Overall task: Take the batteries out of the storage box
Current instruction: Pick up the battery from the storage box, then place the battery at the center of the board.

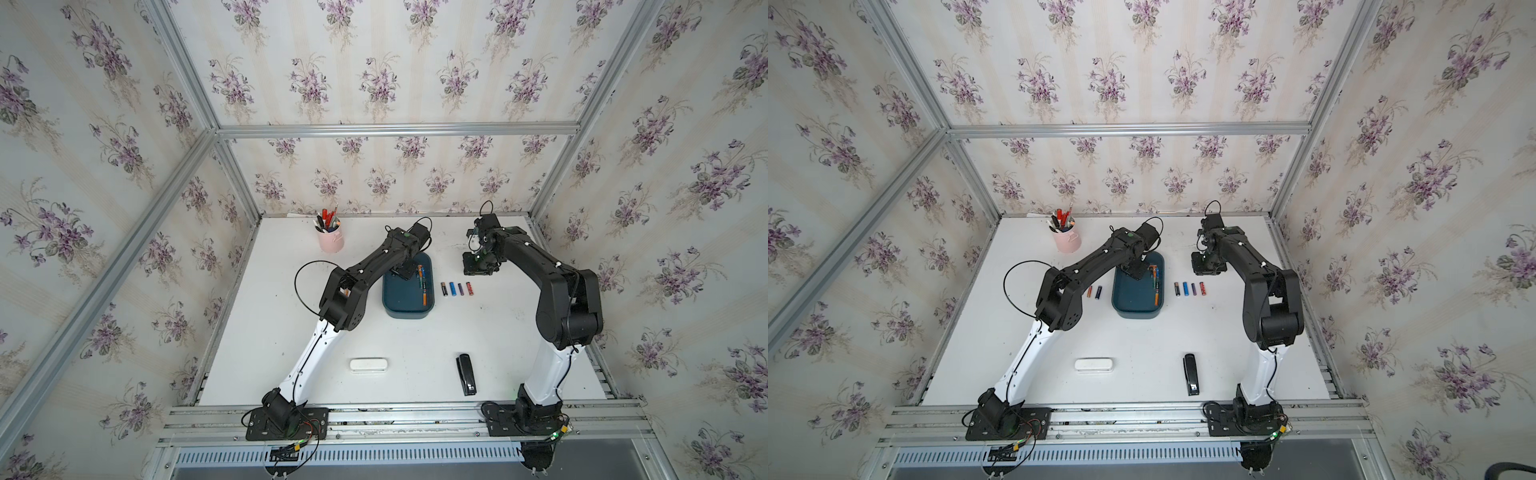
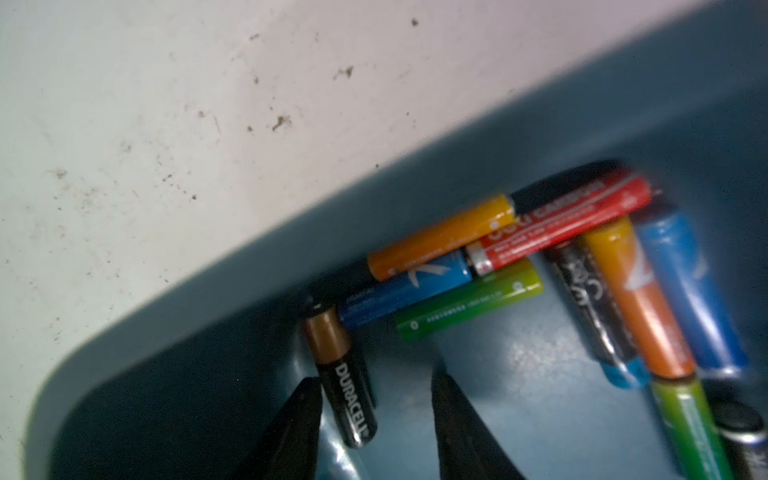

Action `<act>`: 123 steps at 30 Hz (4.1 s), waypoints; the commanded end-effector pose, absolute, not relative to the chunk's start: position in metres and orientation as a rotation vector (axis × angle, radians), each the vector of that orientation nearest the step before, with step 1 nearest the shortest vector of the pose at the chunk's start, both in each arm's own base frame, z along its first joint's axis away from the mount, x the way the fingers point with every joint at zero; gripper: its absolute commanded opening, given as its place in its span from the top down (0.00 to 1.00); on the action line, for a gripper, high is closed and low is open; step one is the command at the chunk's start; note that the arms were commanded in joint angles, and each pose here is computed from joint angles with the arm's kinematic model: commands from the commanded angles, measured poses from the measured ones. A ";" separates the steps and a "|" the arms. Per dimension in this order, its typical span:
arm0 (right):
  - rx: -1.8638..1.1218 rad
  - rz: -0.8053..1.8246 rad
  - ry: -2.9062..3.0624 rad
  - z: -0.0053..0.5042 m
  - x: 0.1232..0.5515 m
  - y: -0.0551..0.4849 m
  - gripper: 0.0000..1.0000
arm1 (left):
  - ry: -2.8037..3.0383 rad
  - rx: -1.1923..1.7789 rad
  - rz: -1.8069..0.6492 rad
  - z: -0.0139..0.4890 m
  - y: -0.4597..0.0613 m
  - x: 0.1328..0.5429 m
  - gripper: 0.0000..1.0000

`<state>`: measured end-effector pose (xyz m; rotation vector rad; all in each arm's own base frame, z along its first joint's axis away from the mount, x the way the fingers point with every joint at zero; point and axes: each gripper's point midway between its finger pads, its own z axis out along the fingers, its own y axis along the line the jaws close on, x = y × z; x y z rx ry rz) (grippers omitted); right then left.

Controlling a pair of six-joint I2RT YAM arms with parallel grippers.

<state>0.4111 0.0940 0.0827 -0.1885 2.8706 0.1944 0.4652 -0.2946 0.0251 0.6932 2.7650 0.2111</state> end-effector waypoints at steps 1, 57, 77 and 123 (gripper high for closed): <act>-0.194 0.184 2.873 0.084 0.410 0.093 0.68 | 2.814 0.686 0.187 0.020 -0.294 0.455 0.57; -0.217 0.198 2.835 0.099 0.417 0.095 0.68 | 2.917 0.285 0.027 0.018 -0.279 0.466 0.77; -0.263 0.229 2.812 0.105 0.413 0.133 0.69 | 2.905 0.276 -0.108 0.075 -0.272 0.450 0.80; -0.325 0.197 2.823 0.115 0.418 0.182 0.69 | 3.012 -0.039 -0.070 0.033 -0.085 0.393 0.78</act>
